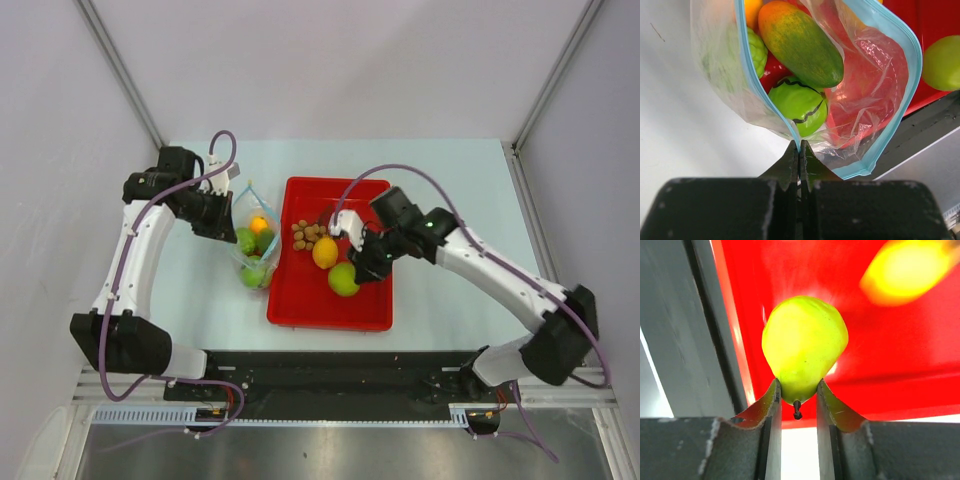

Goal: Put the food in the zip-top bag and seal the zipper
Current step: Pick up the fake fruit from the bin, then place the fake fruit in the zipper food storage bag.

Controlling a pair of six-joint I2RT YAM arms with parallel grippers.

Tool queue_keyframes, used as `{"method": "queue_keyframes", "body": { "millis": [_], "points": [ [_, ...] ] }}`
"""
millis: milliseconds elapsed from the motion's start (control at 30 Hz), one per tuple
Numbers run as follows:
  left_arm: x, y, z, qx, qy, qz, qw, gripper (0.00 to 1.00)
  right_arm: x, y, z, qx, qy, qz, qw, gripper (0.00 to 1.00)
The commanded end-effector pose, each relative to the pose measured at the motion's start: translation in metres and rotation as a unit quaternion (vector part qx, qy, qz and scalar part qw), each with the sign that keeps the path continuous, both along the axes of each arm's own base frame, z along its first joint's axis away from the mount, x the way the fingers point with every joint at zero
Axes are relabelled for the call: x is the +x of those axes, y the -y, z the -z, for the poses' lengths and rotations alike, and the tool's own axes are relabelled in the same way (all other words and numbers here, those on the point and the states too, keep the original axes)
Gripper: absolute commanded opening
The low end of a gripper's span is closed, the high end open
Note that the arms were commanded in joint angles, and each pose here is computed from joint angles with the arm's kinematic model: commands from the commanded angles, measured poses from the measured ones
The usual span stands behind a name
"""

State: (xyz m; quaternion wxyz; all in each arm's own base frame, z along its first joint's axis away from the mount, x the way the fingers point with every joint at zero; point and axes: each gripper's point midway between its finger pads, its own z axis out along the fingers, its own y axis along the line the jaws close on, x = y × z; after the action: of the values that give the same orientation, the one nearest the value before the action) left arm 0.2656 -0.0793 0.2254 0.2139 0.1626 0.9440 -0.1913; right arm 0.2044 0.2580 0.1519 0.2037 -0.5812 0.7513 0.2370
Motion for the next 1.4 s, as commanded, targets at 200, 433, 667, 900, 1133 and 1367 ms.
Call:
{"method": "queue_keyframes", "body": {
  "millis": [200,433,667,900,1133,1367],
  "points": [
    [0.005,0.010,-0.008,-0.025,0.006,-0.005,1.000,0.00,0.040,-0.112,-0.198,0.313,0.181,0.010,0.932,0.03],
    [0.007,0.020,-0.021,-0.057,0.005,-0.014,0.998,0.00,0.066,-0.177,-0.186,0.294,0.185,-0.005,0.938,0.02],
    [0.011,0.023,-0.030,-0.070,0.015,-0.019,0.997,0.00,0.097,-0.202,-0.118,0.214,0.175,0.040,0.960,0.02],
    [0.006,0.026,-0.027,-0.076,0.010,-0.012,0.997,0.00,0.124,-0.215,-0.113,0.209,0.200,0.106,0.951,0.08],
    [0.008,0.027,-0.026,-0.081,0.006,-0.011,0.997,0.00,0.107,-0.230,-0.106,0.213,0.188,0.076,0.956,0.68],
    [0.009,0.028,-0.027,-0.083,0.005,-0.011,0.996,0.00,0.089,-0.181,-0.169,0.288,0.106,0.060,0.950,1.00]
  ]
}}
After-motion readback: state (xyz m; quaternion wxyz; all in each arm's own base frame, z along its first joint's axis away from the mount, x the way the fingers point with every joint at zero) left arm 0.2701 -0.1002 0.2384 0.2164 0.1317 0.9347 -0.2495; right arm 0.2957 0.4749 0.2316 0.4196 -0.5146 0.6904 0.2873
